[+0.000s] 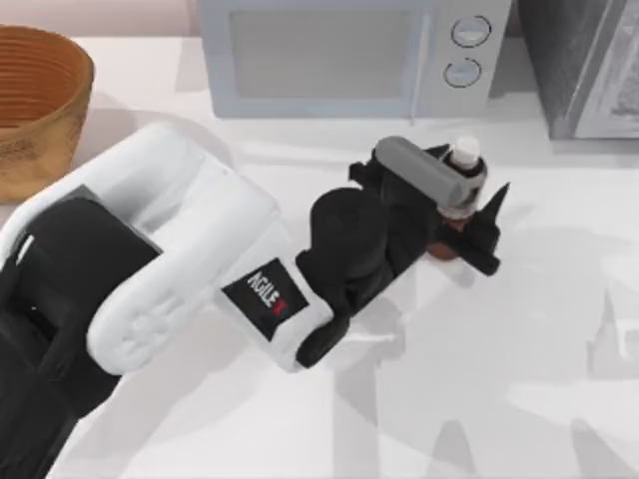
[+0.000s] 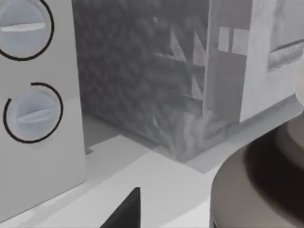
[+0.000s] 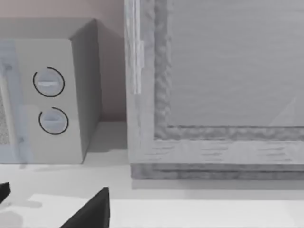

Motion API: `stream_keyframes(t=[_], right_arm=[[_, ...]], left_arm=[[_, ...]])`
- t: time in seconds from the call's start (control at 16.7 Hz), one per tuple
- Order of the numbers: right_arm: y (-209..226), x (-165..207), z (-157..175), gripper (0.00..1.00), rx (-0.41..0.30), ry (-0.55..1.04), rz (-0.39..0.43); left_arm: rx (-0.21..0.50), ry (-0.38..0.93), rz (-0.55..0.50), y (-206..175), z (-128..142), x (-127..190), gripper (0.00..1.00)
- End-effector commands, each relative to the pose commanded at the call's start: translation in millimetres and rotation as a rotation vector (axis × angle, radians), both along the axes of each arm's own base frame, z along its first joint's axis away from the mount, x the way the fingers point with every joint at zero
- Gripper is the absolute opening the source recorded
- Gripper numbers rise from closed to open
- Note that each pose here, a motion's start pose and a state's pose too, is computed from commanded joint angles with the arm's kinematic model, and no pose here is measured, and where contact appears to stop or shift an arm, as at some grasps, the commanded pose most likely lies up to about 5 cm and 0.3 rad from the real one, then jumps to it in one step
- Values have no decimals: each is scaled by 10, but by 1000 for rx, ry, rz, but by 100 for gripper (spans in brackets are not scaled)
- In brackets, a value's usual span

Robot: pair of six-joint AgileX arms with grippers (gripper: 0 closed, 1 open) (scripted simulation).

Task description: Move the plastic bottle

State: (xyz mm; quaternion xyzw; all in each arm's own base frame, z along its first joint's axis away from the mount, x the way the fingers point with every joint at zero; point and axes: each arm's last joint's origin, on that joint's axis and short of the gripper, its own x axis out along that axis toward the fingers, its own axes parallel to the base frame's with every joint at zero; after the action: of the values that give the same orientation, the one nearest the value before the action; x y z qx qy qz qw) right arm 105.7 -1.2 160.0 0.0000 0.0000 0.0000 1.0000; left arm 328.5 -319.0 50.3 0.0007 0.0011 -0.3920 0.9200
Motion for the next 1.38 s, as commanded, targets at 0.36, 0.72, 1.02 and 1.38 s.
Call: stream_keyframes(t=[0.36,0.72,1.02,1.38], right_arm=[[0,0,0,100,0,0,0],[0,0,0,100,0,0,0],[0,0,0,100,0,0,0],[0,0,0,100,0,0,0]], left_arm=[[0,0,0,0,0,0,17],[0,0,0,0,0,0,0],[0,-1,2,9,5,7,0],[17,15,20,693,15,239,0]])
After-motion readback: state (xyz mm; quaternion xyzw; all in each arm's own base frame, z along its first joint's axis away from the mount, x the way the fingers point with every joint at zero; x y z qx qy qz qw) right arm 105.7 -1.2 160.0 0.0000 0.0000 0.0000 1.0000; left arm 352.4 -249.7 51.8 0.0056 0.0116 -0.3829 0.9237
